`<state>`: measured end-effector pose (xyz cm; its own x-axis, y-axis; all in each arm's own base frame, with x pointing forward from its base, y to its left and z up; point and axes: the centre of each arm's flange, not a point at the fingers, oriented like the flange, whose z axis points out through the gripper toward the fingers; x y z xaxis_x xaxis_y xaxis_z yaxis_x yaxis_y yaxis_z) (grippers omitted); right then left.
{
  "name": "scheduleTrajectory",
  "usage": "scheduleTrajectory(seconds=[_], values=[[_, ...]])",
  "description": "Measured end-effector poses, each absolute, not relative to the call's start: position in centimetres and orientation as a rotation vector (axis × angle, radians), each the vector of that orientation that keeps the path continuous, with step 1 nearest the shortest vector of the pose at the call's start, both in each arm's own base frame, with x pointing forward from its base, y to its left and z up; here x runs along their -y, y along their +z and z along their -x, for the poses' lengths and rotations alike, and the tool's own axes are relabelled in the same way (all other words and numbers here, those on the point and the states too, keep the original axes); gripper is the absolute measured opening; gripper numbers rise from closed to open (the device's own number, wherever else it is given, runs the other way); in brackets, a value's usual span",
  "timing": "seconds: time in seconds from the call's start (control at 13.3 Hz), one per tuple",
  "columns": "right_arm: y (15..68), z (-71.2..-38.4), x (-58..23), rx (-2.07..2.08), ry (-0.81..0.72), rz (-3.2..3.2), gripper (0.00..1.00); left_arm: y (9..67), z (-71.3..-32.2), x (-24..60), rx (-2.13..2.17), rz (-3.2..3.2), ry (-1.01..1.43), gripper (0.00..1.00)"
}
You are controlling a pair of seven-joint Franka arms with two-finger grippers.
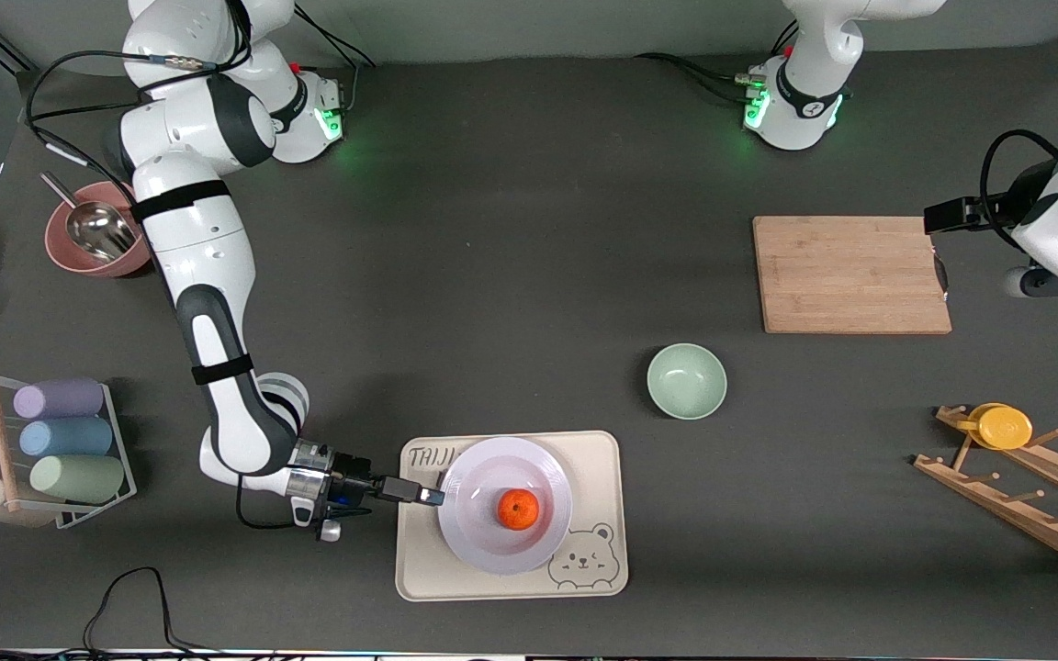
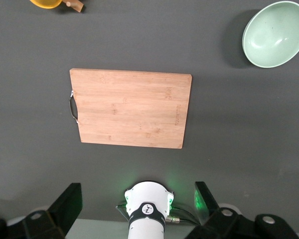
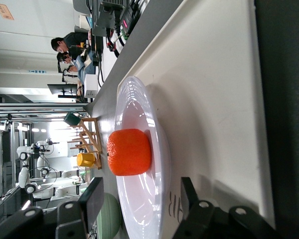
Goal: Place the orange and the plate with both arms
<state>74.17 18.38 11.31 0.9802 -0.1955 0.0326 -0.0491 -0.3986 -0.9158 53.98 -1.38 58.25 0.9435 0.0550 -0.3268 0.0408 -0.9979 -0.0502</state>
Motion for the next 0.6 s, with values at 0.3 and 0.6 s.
scheduleTrajectory(seconds=[0.3,0.6], values=[[14.3,-74.9,-15.9,-0.190,-0.112,2.101,0.71,59.1,-53.7,1.0,0.086,3.061,0.492,1.00],[24.4,-75.0,-14.3,-0.150,-0.029,2.369,0.93,59.1,-53.7,1.0,0.086,3.061,0.496,1.00]])
